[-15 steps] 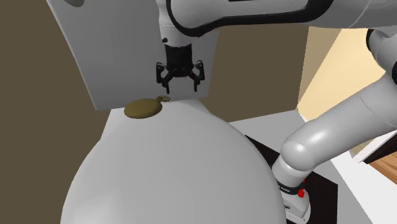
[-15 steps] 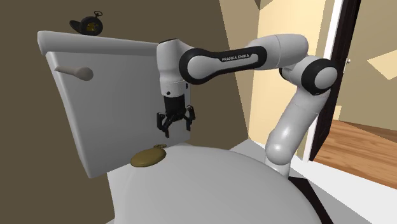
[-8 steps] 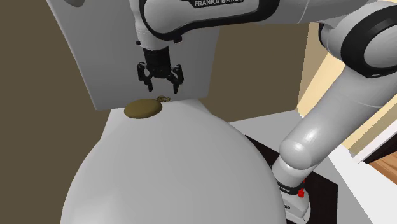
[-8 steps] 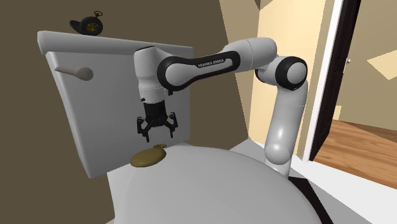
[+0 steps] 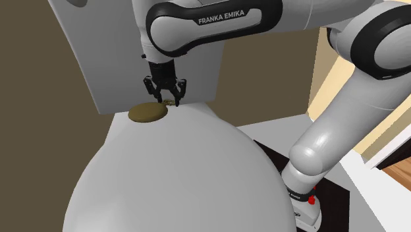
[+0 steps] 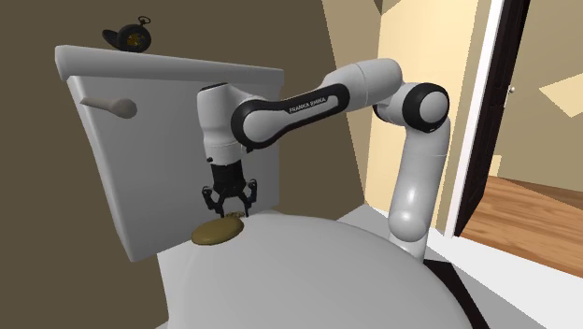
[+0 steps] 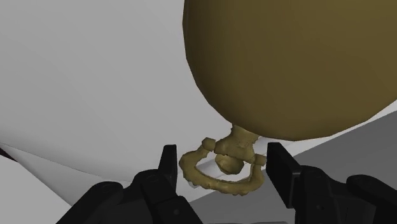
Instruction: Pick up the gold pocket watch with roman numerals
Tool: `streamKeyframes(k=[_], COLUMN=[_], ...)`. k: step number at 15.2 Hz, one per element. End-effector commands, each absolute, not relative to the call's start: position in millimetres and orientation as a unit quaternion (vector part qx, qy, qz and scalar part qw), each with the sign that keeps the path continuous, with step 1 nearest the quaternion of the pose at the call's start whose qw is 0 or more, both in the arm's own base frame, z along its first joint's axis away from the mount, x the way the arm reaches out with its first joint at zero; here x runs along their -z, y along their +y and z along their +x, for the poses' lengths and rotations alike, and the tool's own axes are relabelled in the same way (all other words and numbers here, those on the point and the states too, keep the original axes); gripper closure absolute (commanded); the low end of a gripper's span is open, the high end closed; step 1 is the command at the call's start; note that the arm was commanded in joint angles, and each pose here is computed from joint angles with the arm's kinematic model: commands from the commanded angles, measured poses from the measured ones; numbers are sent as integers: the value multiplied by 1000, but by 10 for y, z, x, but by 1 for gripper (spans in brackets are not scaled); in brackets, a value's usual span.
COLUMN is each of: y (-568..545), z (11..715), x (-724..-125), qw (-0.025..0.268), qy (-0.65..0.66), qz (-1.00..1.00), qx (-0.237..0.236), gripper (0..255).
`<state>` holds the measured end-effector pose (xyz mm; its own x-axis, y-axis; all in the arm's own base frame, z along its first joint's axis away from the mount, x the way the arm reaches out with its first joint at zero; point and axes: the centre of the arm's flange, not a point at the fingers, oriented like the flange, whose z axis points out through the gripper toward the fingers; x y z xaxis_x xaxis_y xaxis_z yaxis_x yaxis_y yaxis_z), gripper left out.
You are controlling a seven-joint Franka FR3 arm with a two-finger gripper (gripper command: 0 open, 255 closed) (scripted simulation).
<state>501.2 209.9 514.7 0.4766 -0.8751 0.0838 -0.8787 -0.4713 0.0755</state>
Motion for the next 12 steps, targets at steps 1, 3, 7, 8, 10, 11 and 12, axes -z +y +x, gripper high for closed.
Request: streamKeyframes(k=[1,3,7,8,10,11,12], y=[2101,2105,2107,2107,2094,2094,2095], z=[5011,5009,5005,5004,5015,5015,5016], x=[-5134,-5132,-5132,-5130,-5188,-5241,-5293], qw=[54,54,54,54,54,54,54], qy=[-511,-511,-511,-511,-511,-511,-511], qz=[858,858,858,858,858,858,858], qx=[-17,-17,-17,-17,-17,-17,-17], gripper=[255,255,255,255,255,255,255])
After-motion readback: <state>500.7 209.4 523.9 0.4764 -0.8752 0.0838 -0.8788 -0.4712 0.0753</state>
